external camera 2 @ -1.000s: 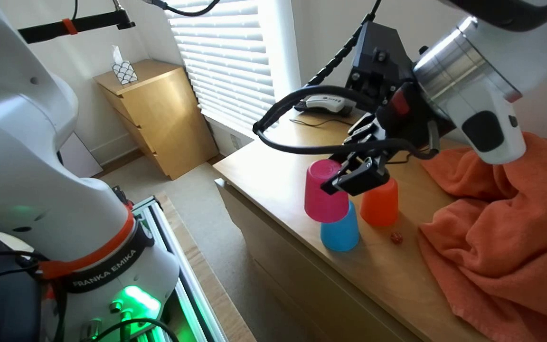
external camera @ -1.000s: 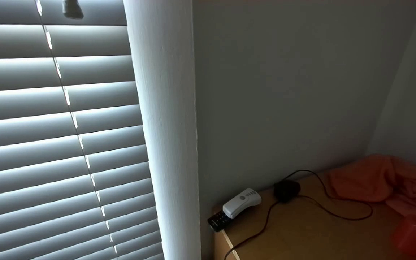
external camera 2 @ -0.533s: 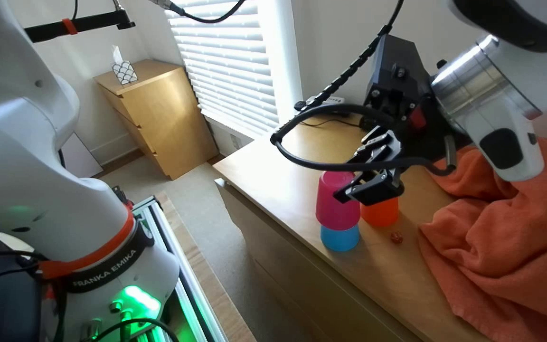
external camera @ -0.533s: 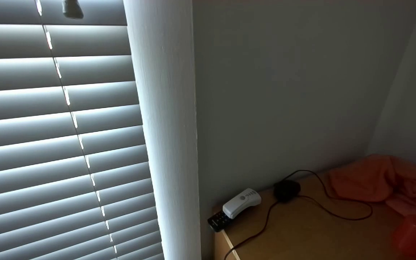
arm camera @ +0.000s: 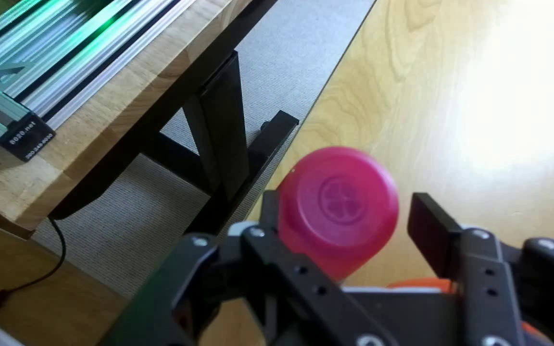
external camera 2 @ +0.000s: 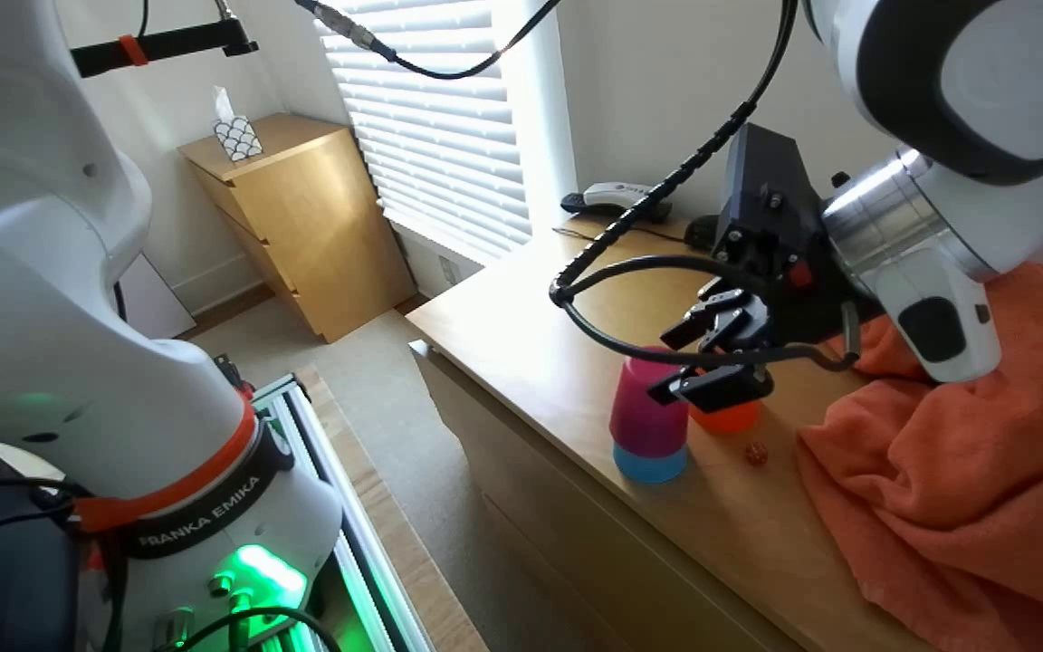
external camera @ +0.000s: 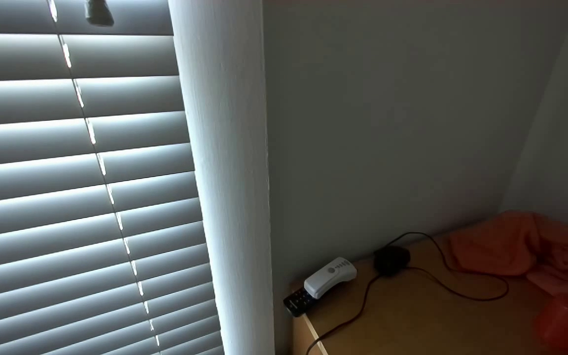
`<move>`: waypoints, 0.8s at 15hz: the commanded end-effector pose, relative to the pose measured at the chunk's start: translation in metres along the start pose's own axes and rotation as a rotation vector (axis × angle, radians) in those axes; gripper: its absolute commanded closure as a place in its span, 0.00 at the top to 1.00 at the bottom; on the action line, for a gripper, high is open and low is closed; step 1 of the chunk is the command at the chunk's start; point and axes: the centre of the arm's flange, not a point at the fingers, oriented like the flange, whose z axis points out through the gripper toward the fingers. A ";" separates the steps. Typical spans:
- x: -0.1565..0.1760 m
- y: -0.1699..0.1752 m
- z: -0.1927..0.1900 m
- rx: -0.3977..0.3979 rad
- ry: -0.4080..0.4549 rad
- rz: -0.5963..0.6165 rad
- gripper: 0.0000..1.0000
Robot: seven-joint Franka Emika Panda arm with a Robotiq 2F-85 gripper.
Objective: Stack the cups onto each other starting with the pink cup onto the blue cup and the finally the blue and pink cups onto the orange cup
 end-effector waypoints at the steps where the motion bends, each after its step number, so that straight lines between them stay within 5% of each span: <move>1: 0.014 -0.015 0.008 0.009 0.002 0.013 0.99; 7: 0.024 -0.032 0.025 -0.053 -0.001 0.024 0.96; 8: 0.025 -0.034 0.028 -0.061 -0.003 0.023 0.76; 12: 0.029 -0.040 0.035 -0.093 0.007 0.020 0.45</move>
